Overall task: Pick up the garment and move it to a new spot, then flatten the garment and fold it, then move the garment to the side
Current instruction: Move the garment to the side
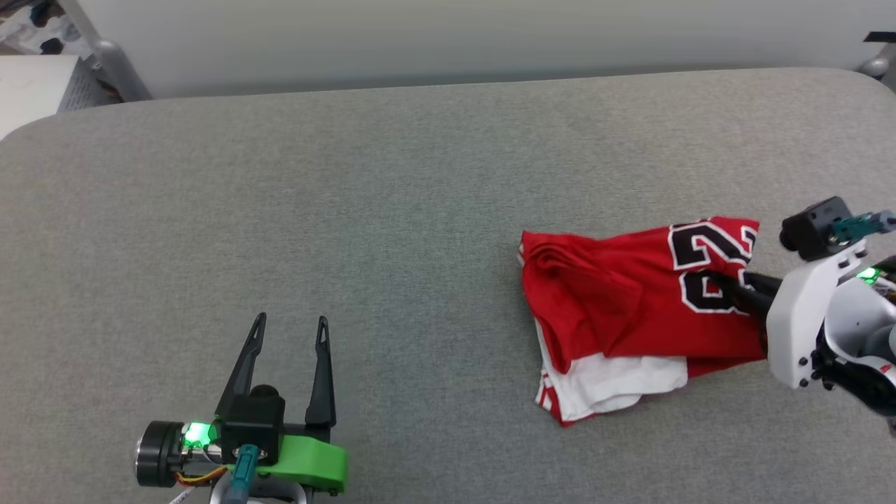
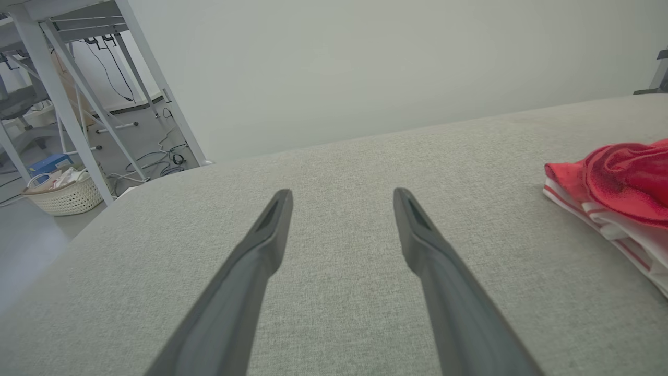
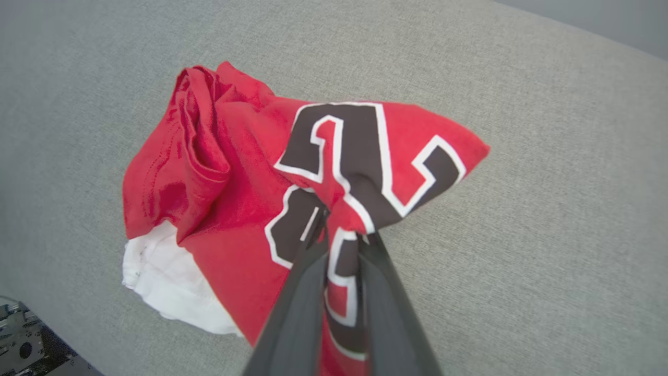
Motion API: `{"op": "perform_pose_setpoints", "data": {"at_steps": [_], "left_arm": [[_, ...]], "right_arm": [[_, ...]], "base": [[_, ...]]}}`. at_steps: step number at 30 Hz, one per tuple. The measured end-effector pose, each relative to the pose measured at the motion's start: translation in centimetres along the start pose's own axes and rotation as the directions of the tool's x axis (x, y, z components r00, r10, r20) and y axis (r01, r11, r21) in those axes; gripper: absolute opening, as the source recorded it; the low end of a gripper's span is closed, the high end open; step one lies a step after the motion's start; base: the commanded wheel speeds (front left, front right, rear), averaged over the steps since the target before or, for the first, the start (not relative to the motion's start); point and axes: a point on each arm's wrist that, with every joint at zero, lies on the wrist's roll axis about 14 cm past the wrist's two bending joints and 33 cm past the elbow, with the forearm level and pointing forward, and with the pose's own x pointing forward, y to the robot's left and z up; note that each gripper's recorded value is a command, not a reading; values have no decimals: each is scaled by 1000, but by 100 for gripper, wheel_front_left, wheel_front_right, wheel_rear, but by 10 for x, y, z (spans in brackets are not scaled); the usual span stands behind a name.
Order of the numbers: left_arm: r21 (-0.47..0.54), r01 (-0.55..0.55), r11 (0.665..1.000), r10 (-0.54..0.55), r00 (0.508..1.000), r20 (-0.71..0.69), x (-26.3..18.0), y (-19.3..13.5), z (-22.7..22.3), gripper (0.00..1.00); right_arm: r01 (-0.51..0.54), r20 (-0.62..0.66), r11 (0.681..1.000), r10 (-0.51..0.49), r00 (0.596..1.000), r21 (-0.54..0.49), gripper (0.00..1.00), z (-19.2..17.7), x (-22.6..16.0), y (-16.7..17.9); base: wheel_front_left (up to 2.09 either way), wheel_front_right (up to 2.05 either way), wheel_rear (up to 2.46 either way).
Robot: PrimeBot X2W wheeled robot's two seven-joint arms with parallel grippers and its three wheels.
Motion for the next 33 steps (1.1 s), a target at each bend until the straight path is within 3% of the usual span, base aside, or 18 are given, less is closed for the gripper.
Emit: {"op": "perform_pose_setpoints", "data": {"at_steps": [6,14,23,33], "left_arm": [[-9,84,996,-83,996,19,13,-26,3,100],[-3,144,990,-144,989,37,31,-43,3,100],[16,157,988,-157,986,54,69,-46,-8,100],[21,144,989,-144,990,5,94,-41,-44,100]], "right_arm": [[141,54,989,-138,989,-47,0,17,-36,-42],[278,6,955,-279,960,-107,0,8,-60,-91],[475,-64,862,-492,868,-179,0,6,-69,-186],[593,-155,784,-619,770,-185,0,-14,-51,-258]], "base": [[0,0,0],[0,0,0],[0,0,0],[0,0,0]]}}
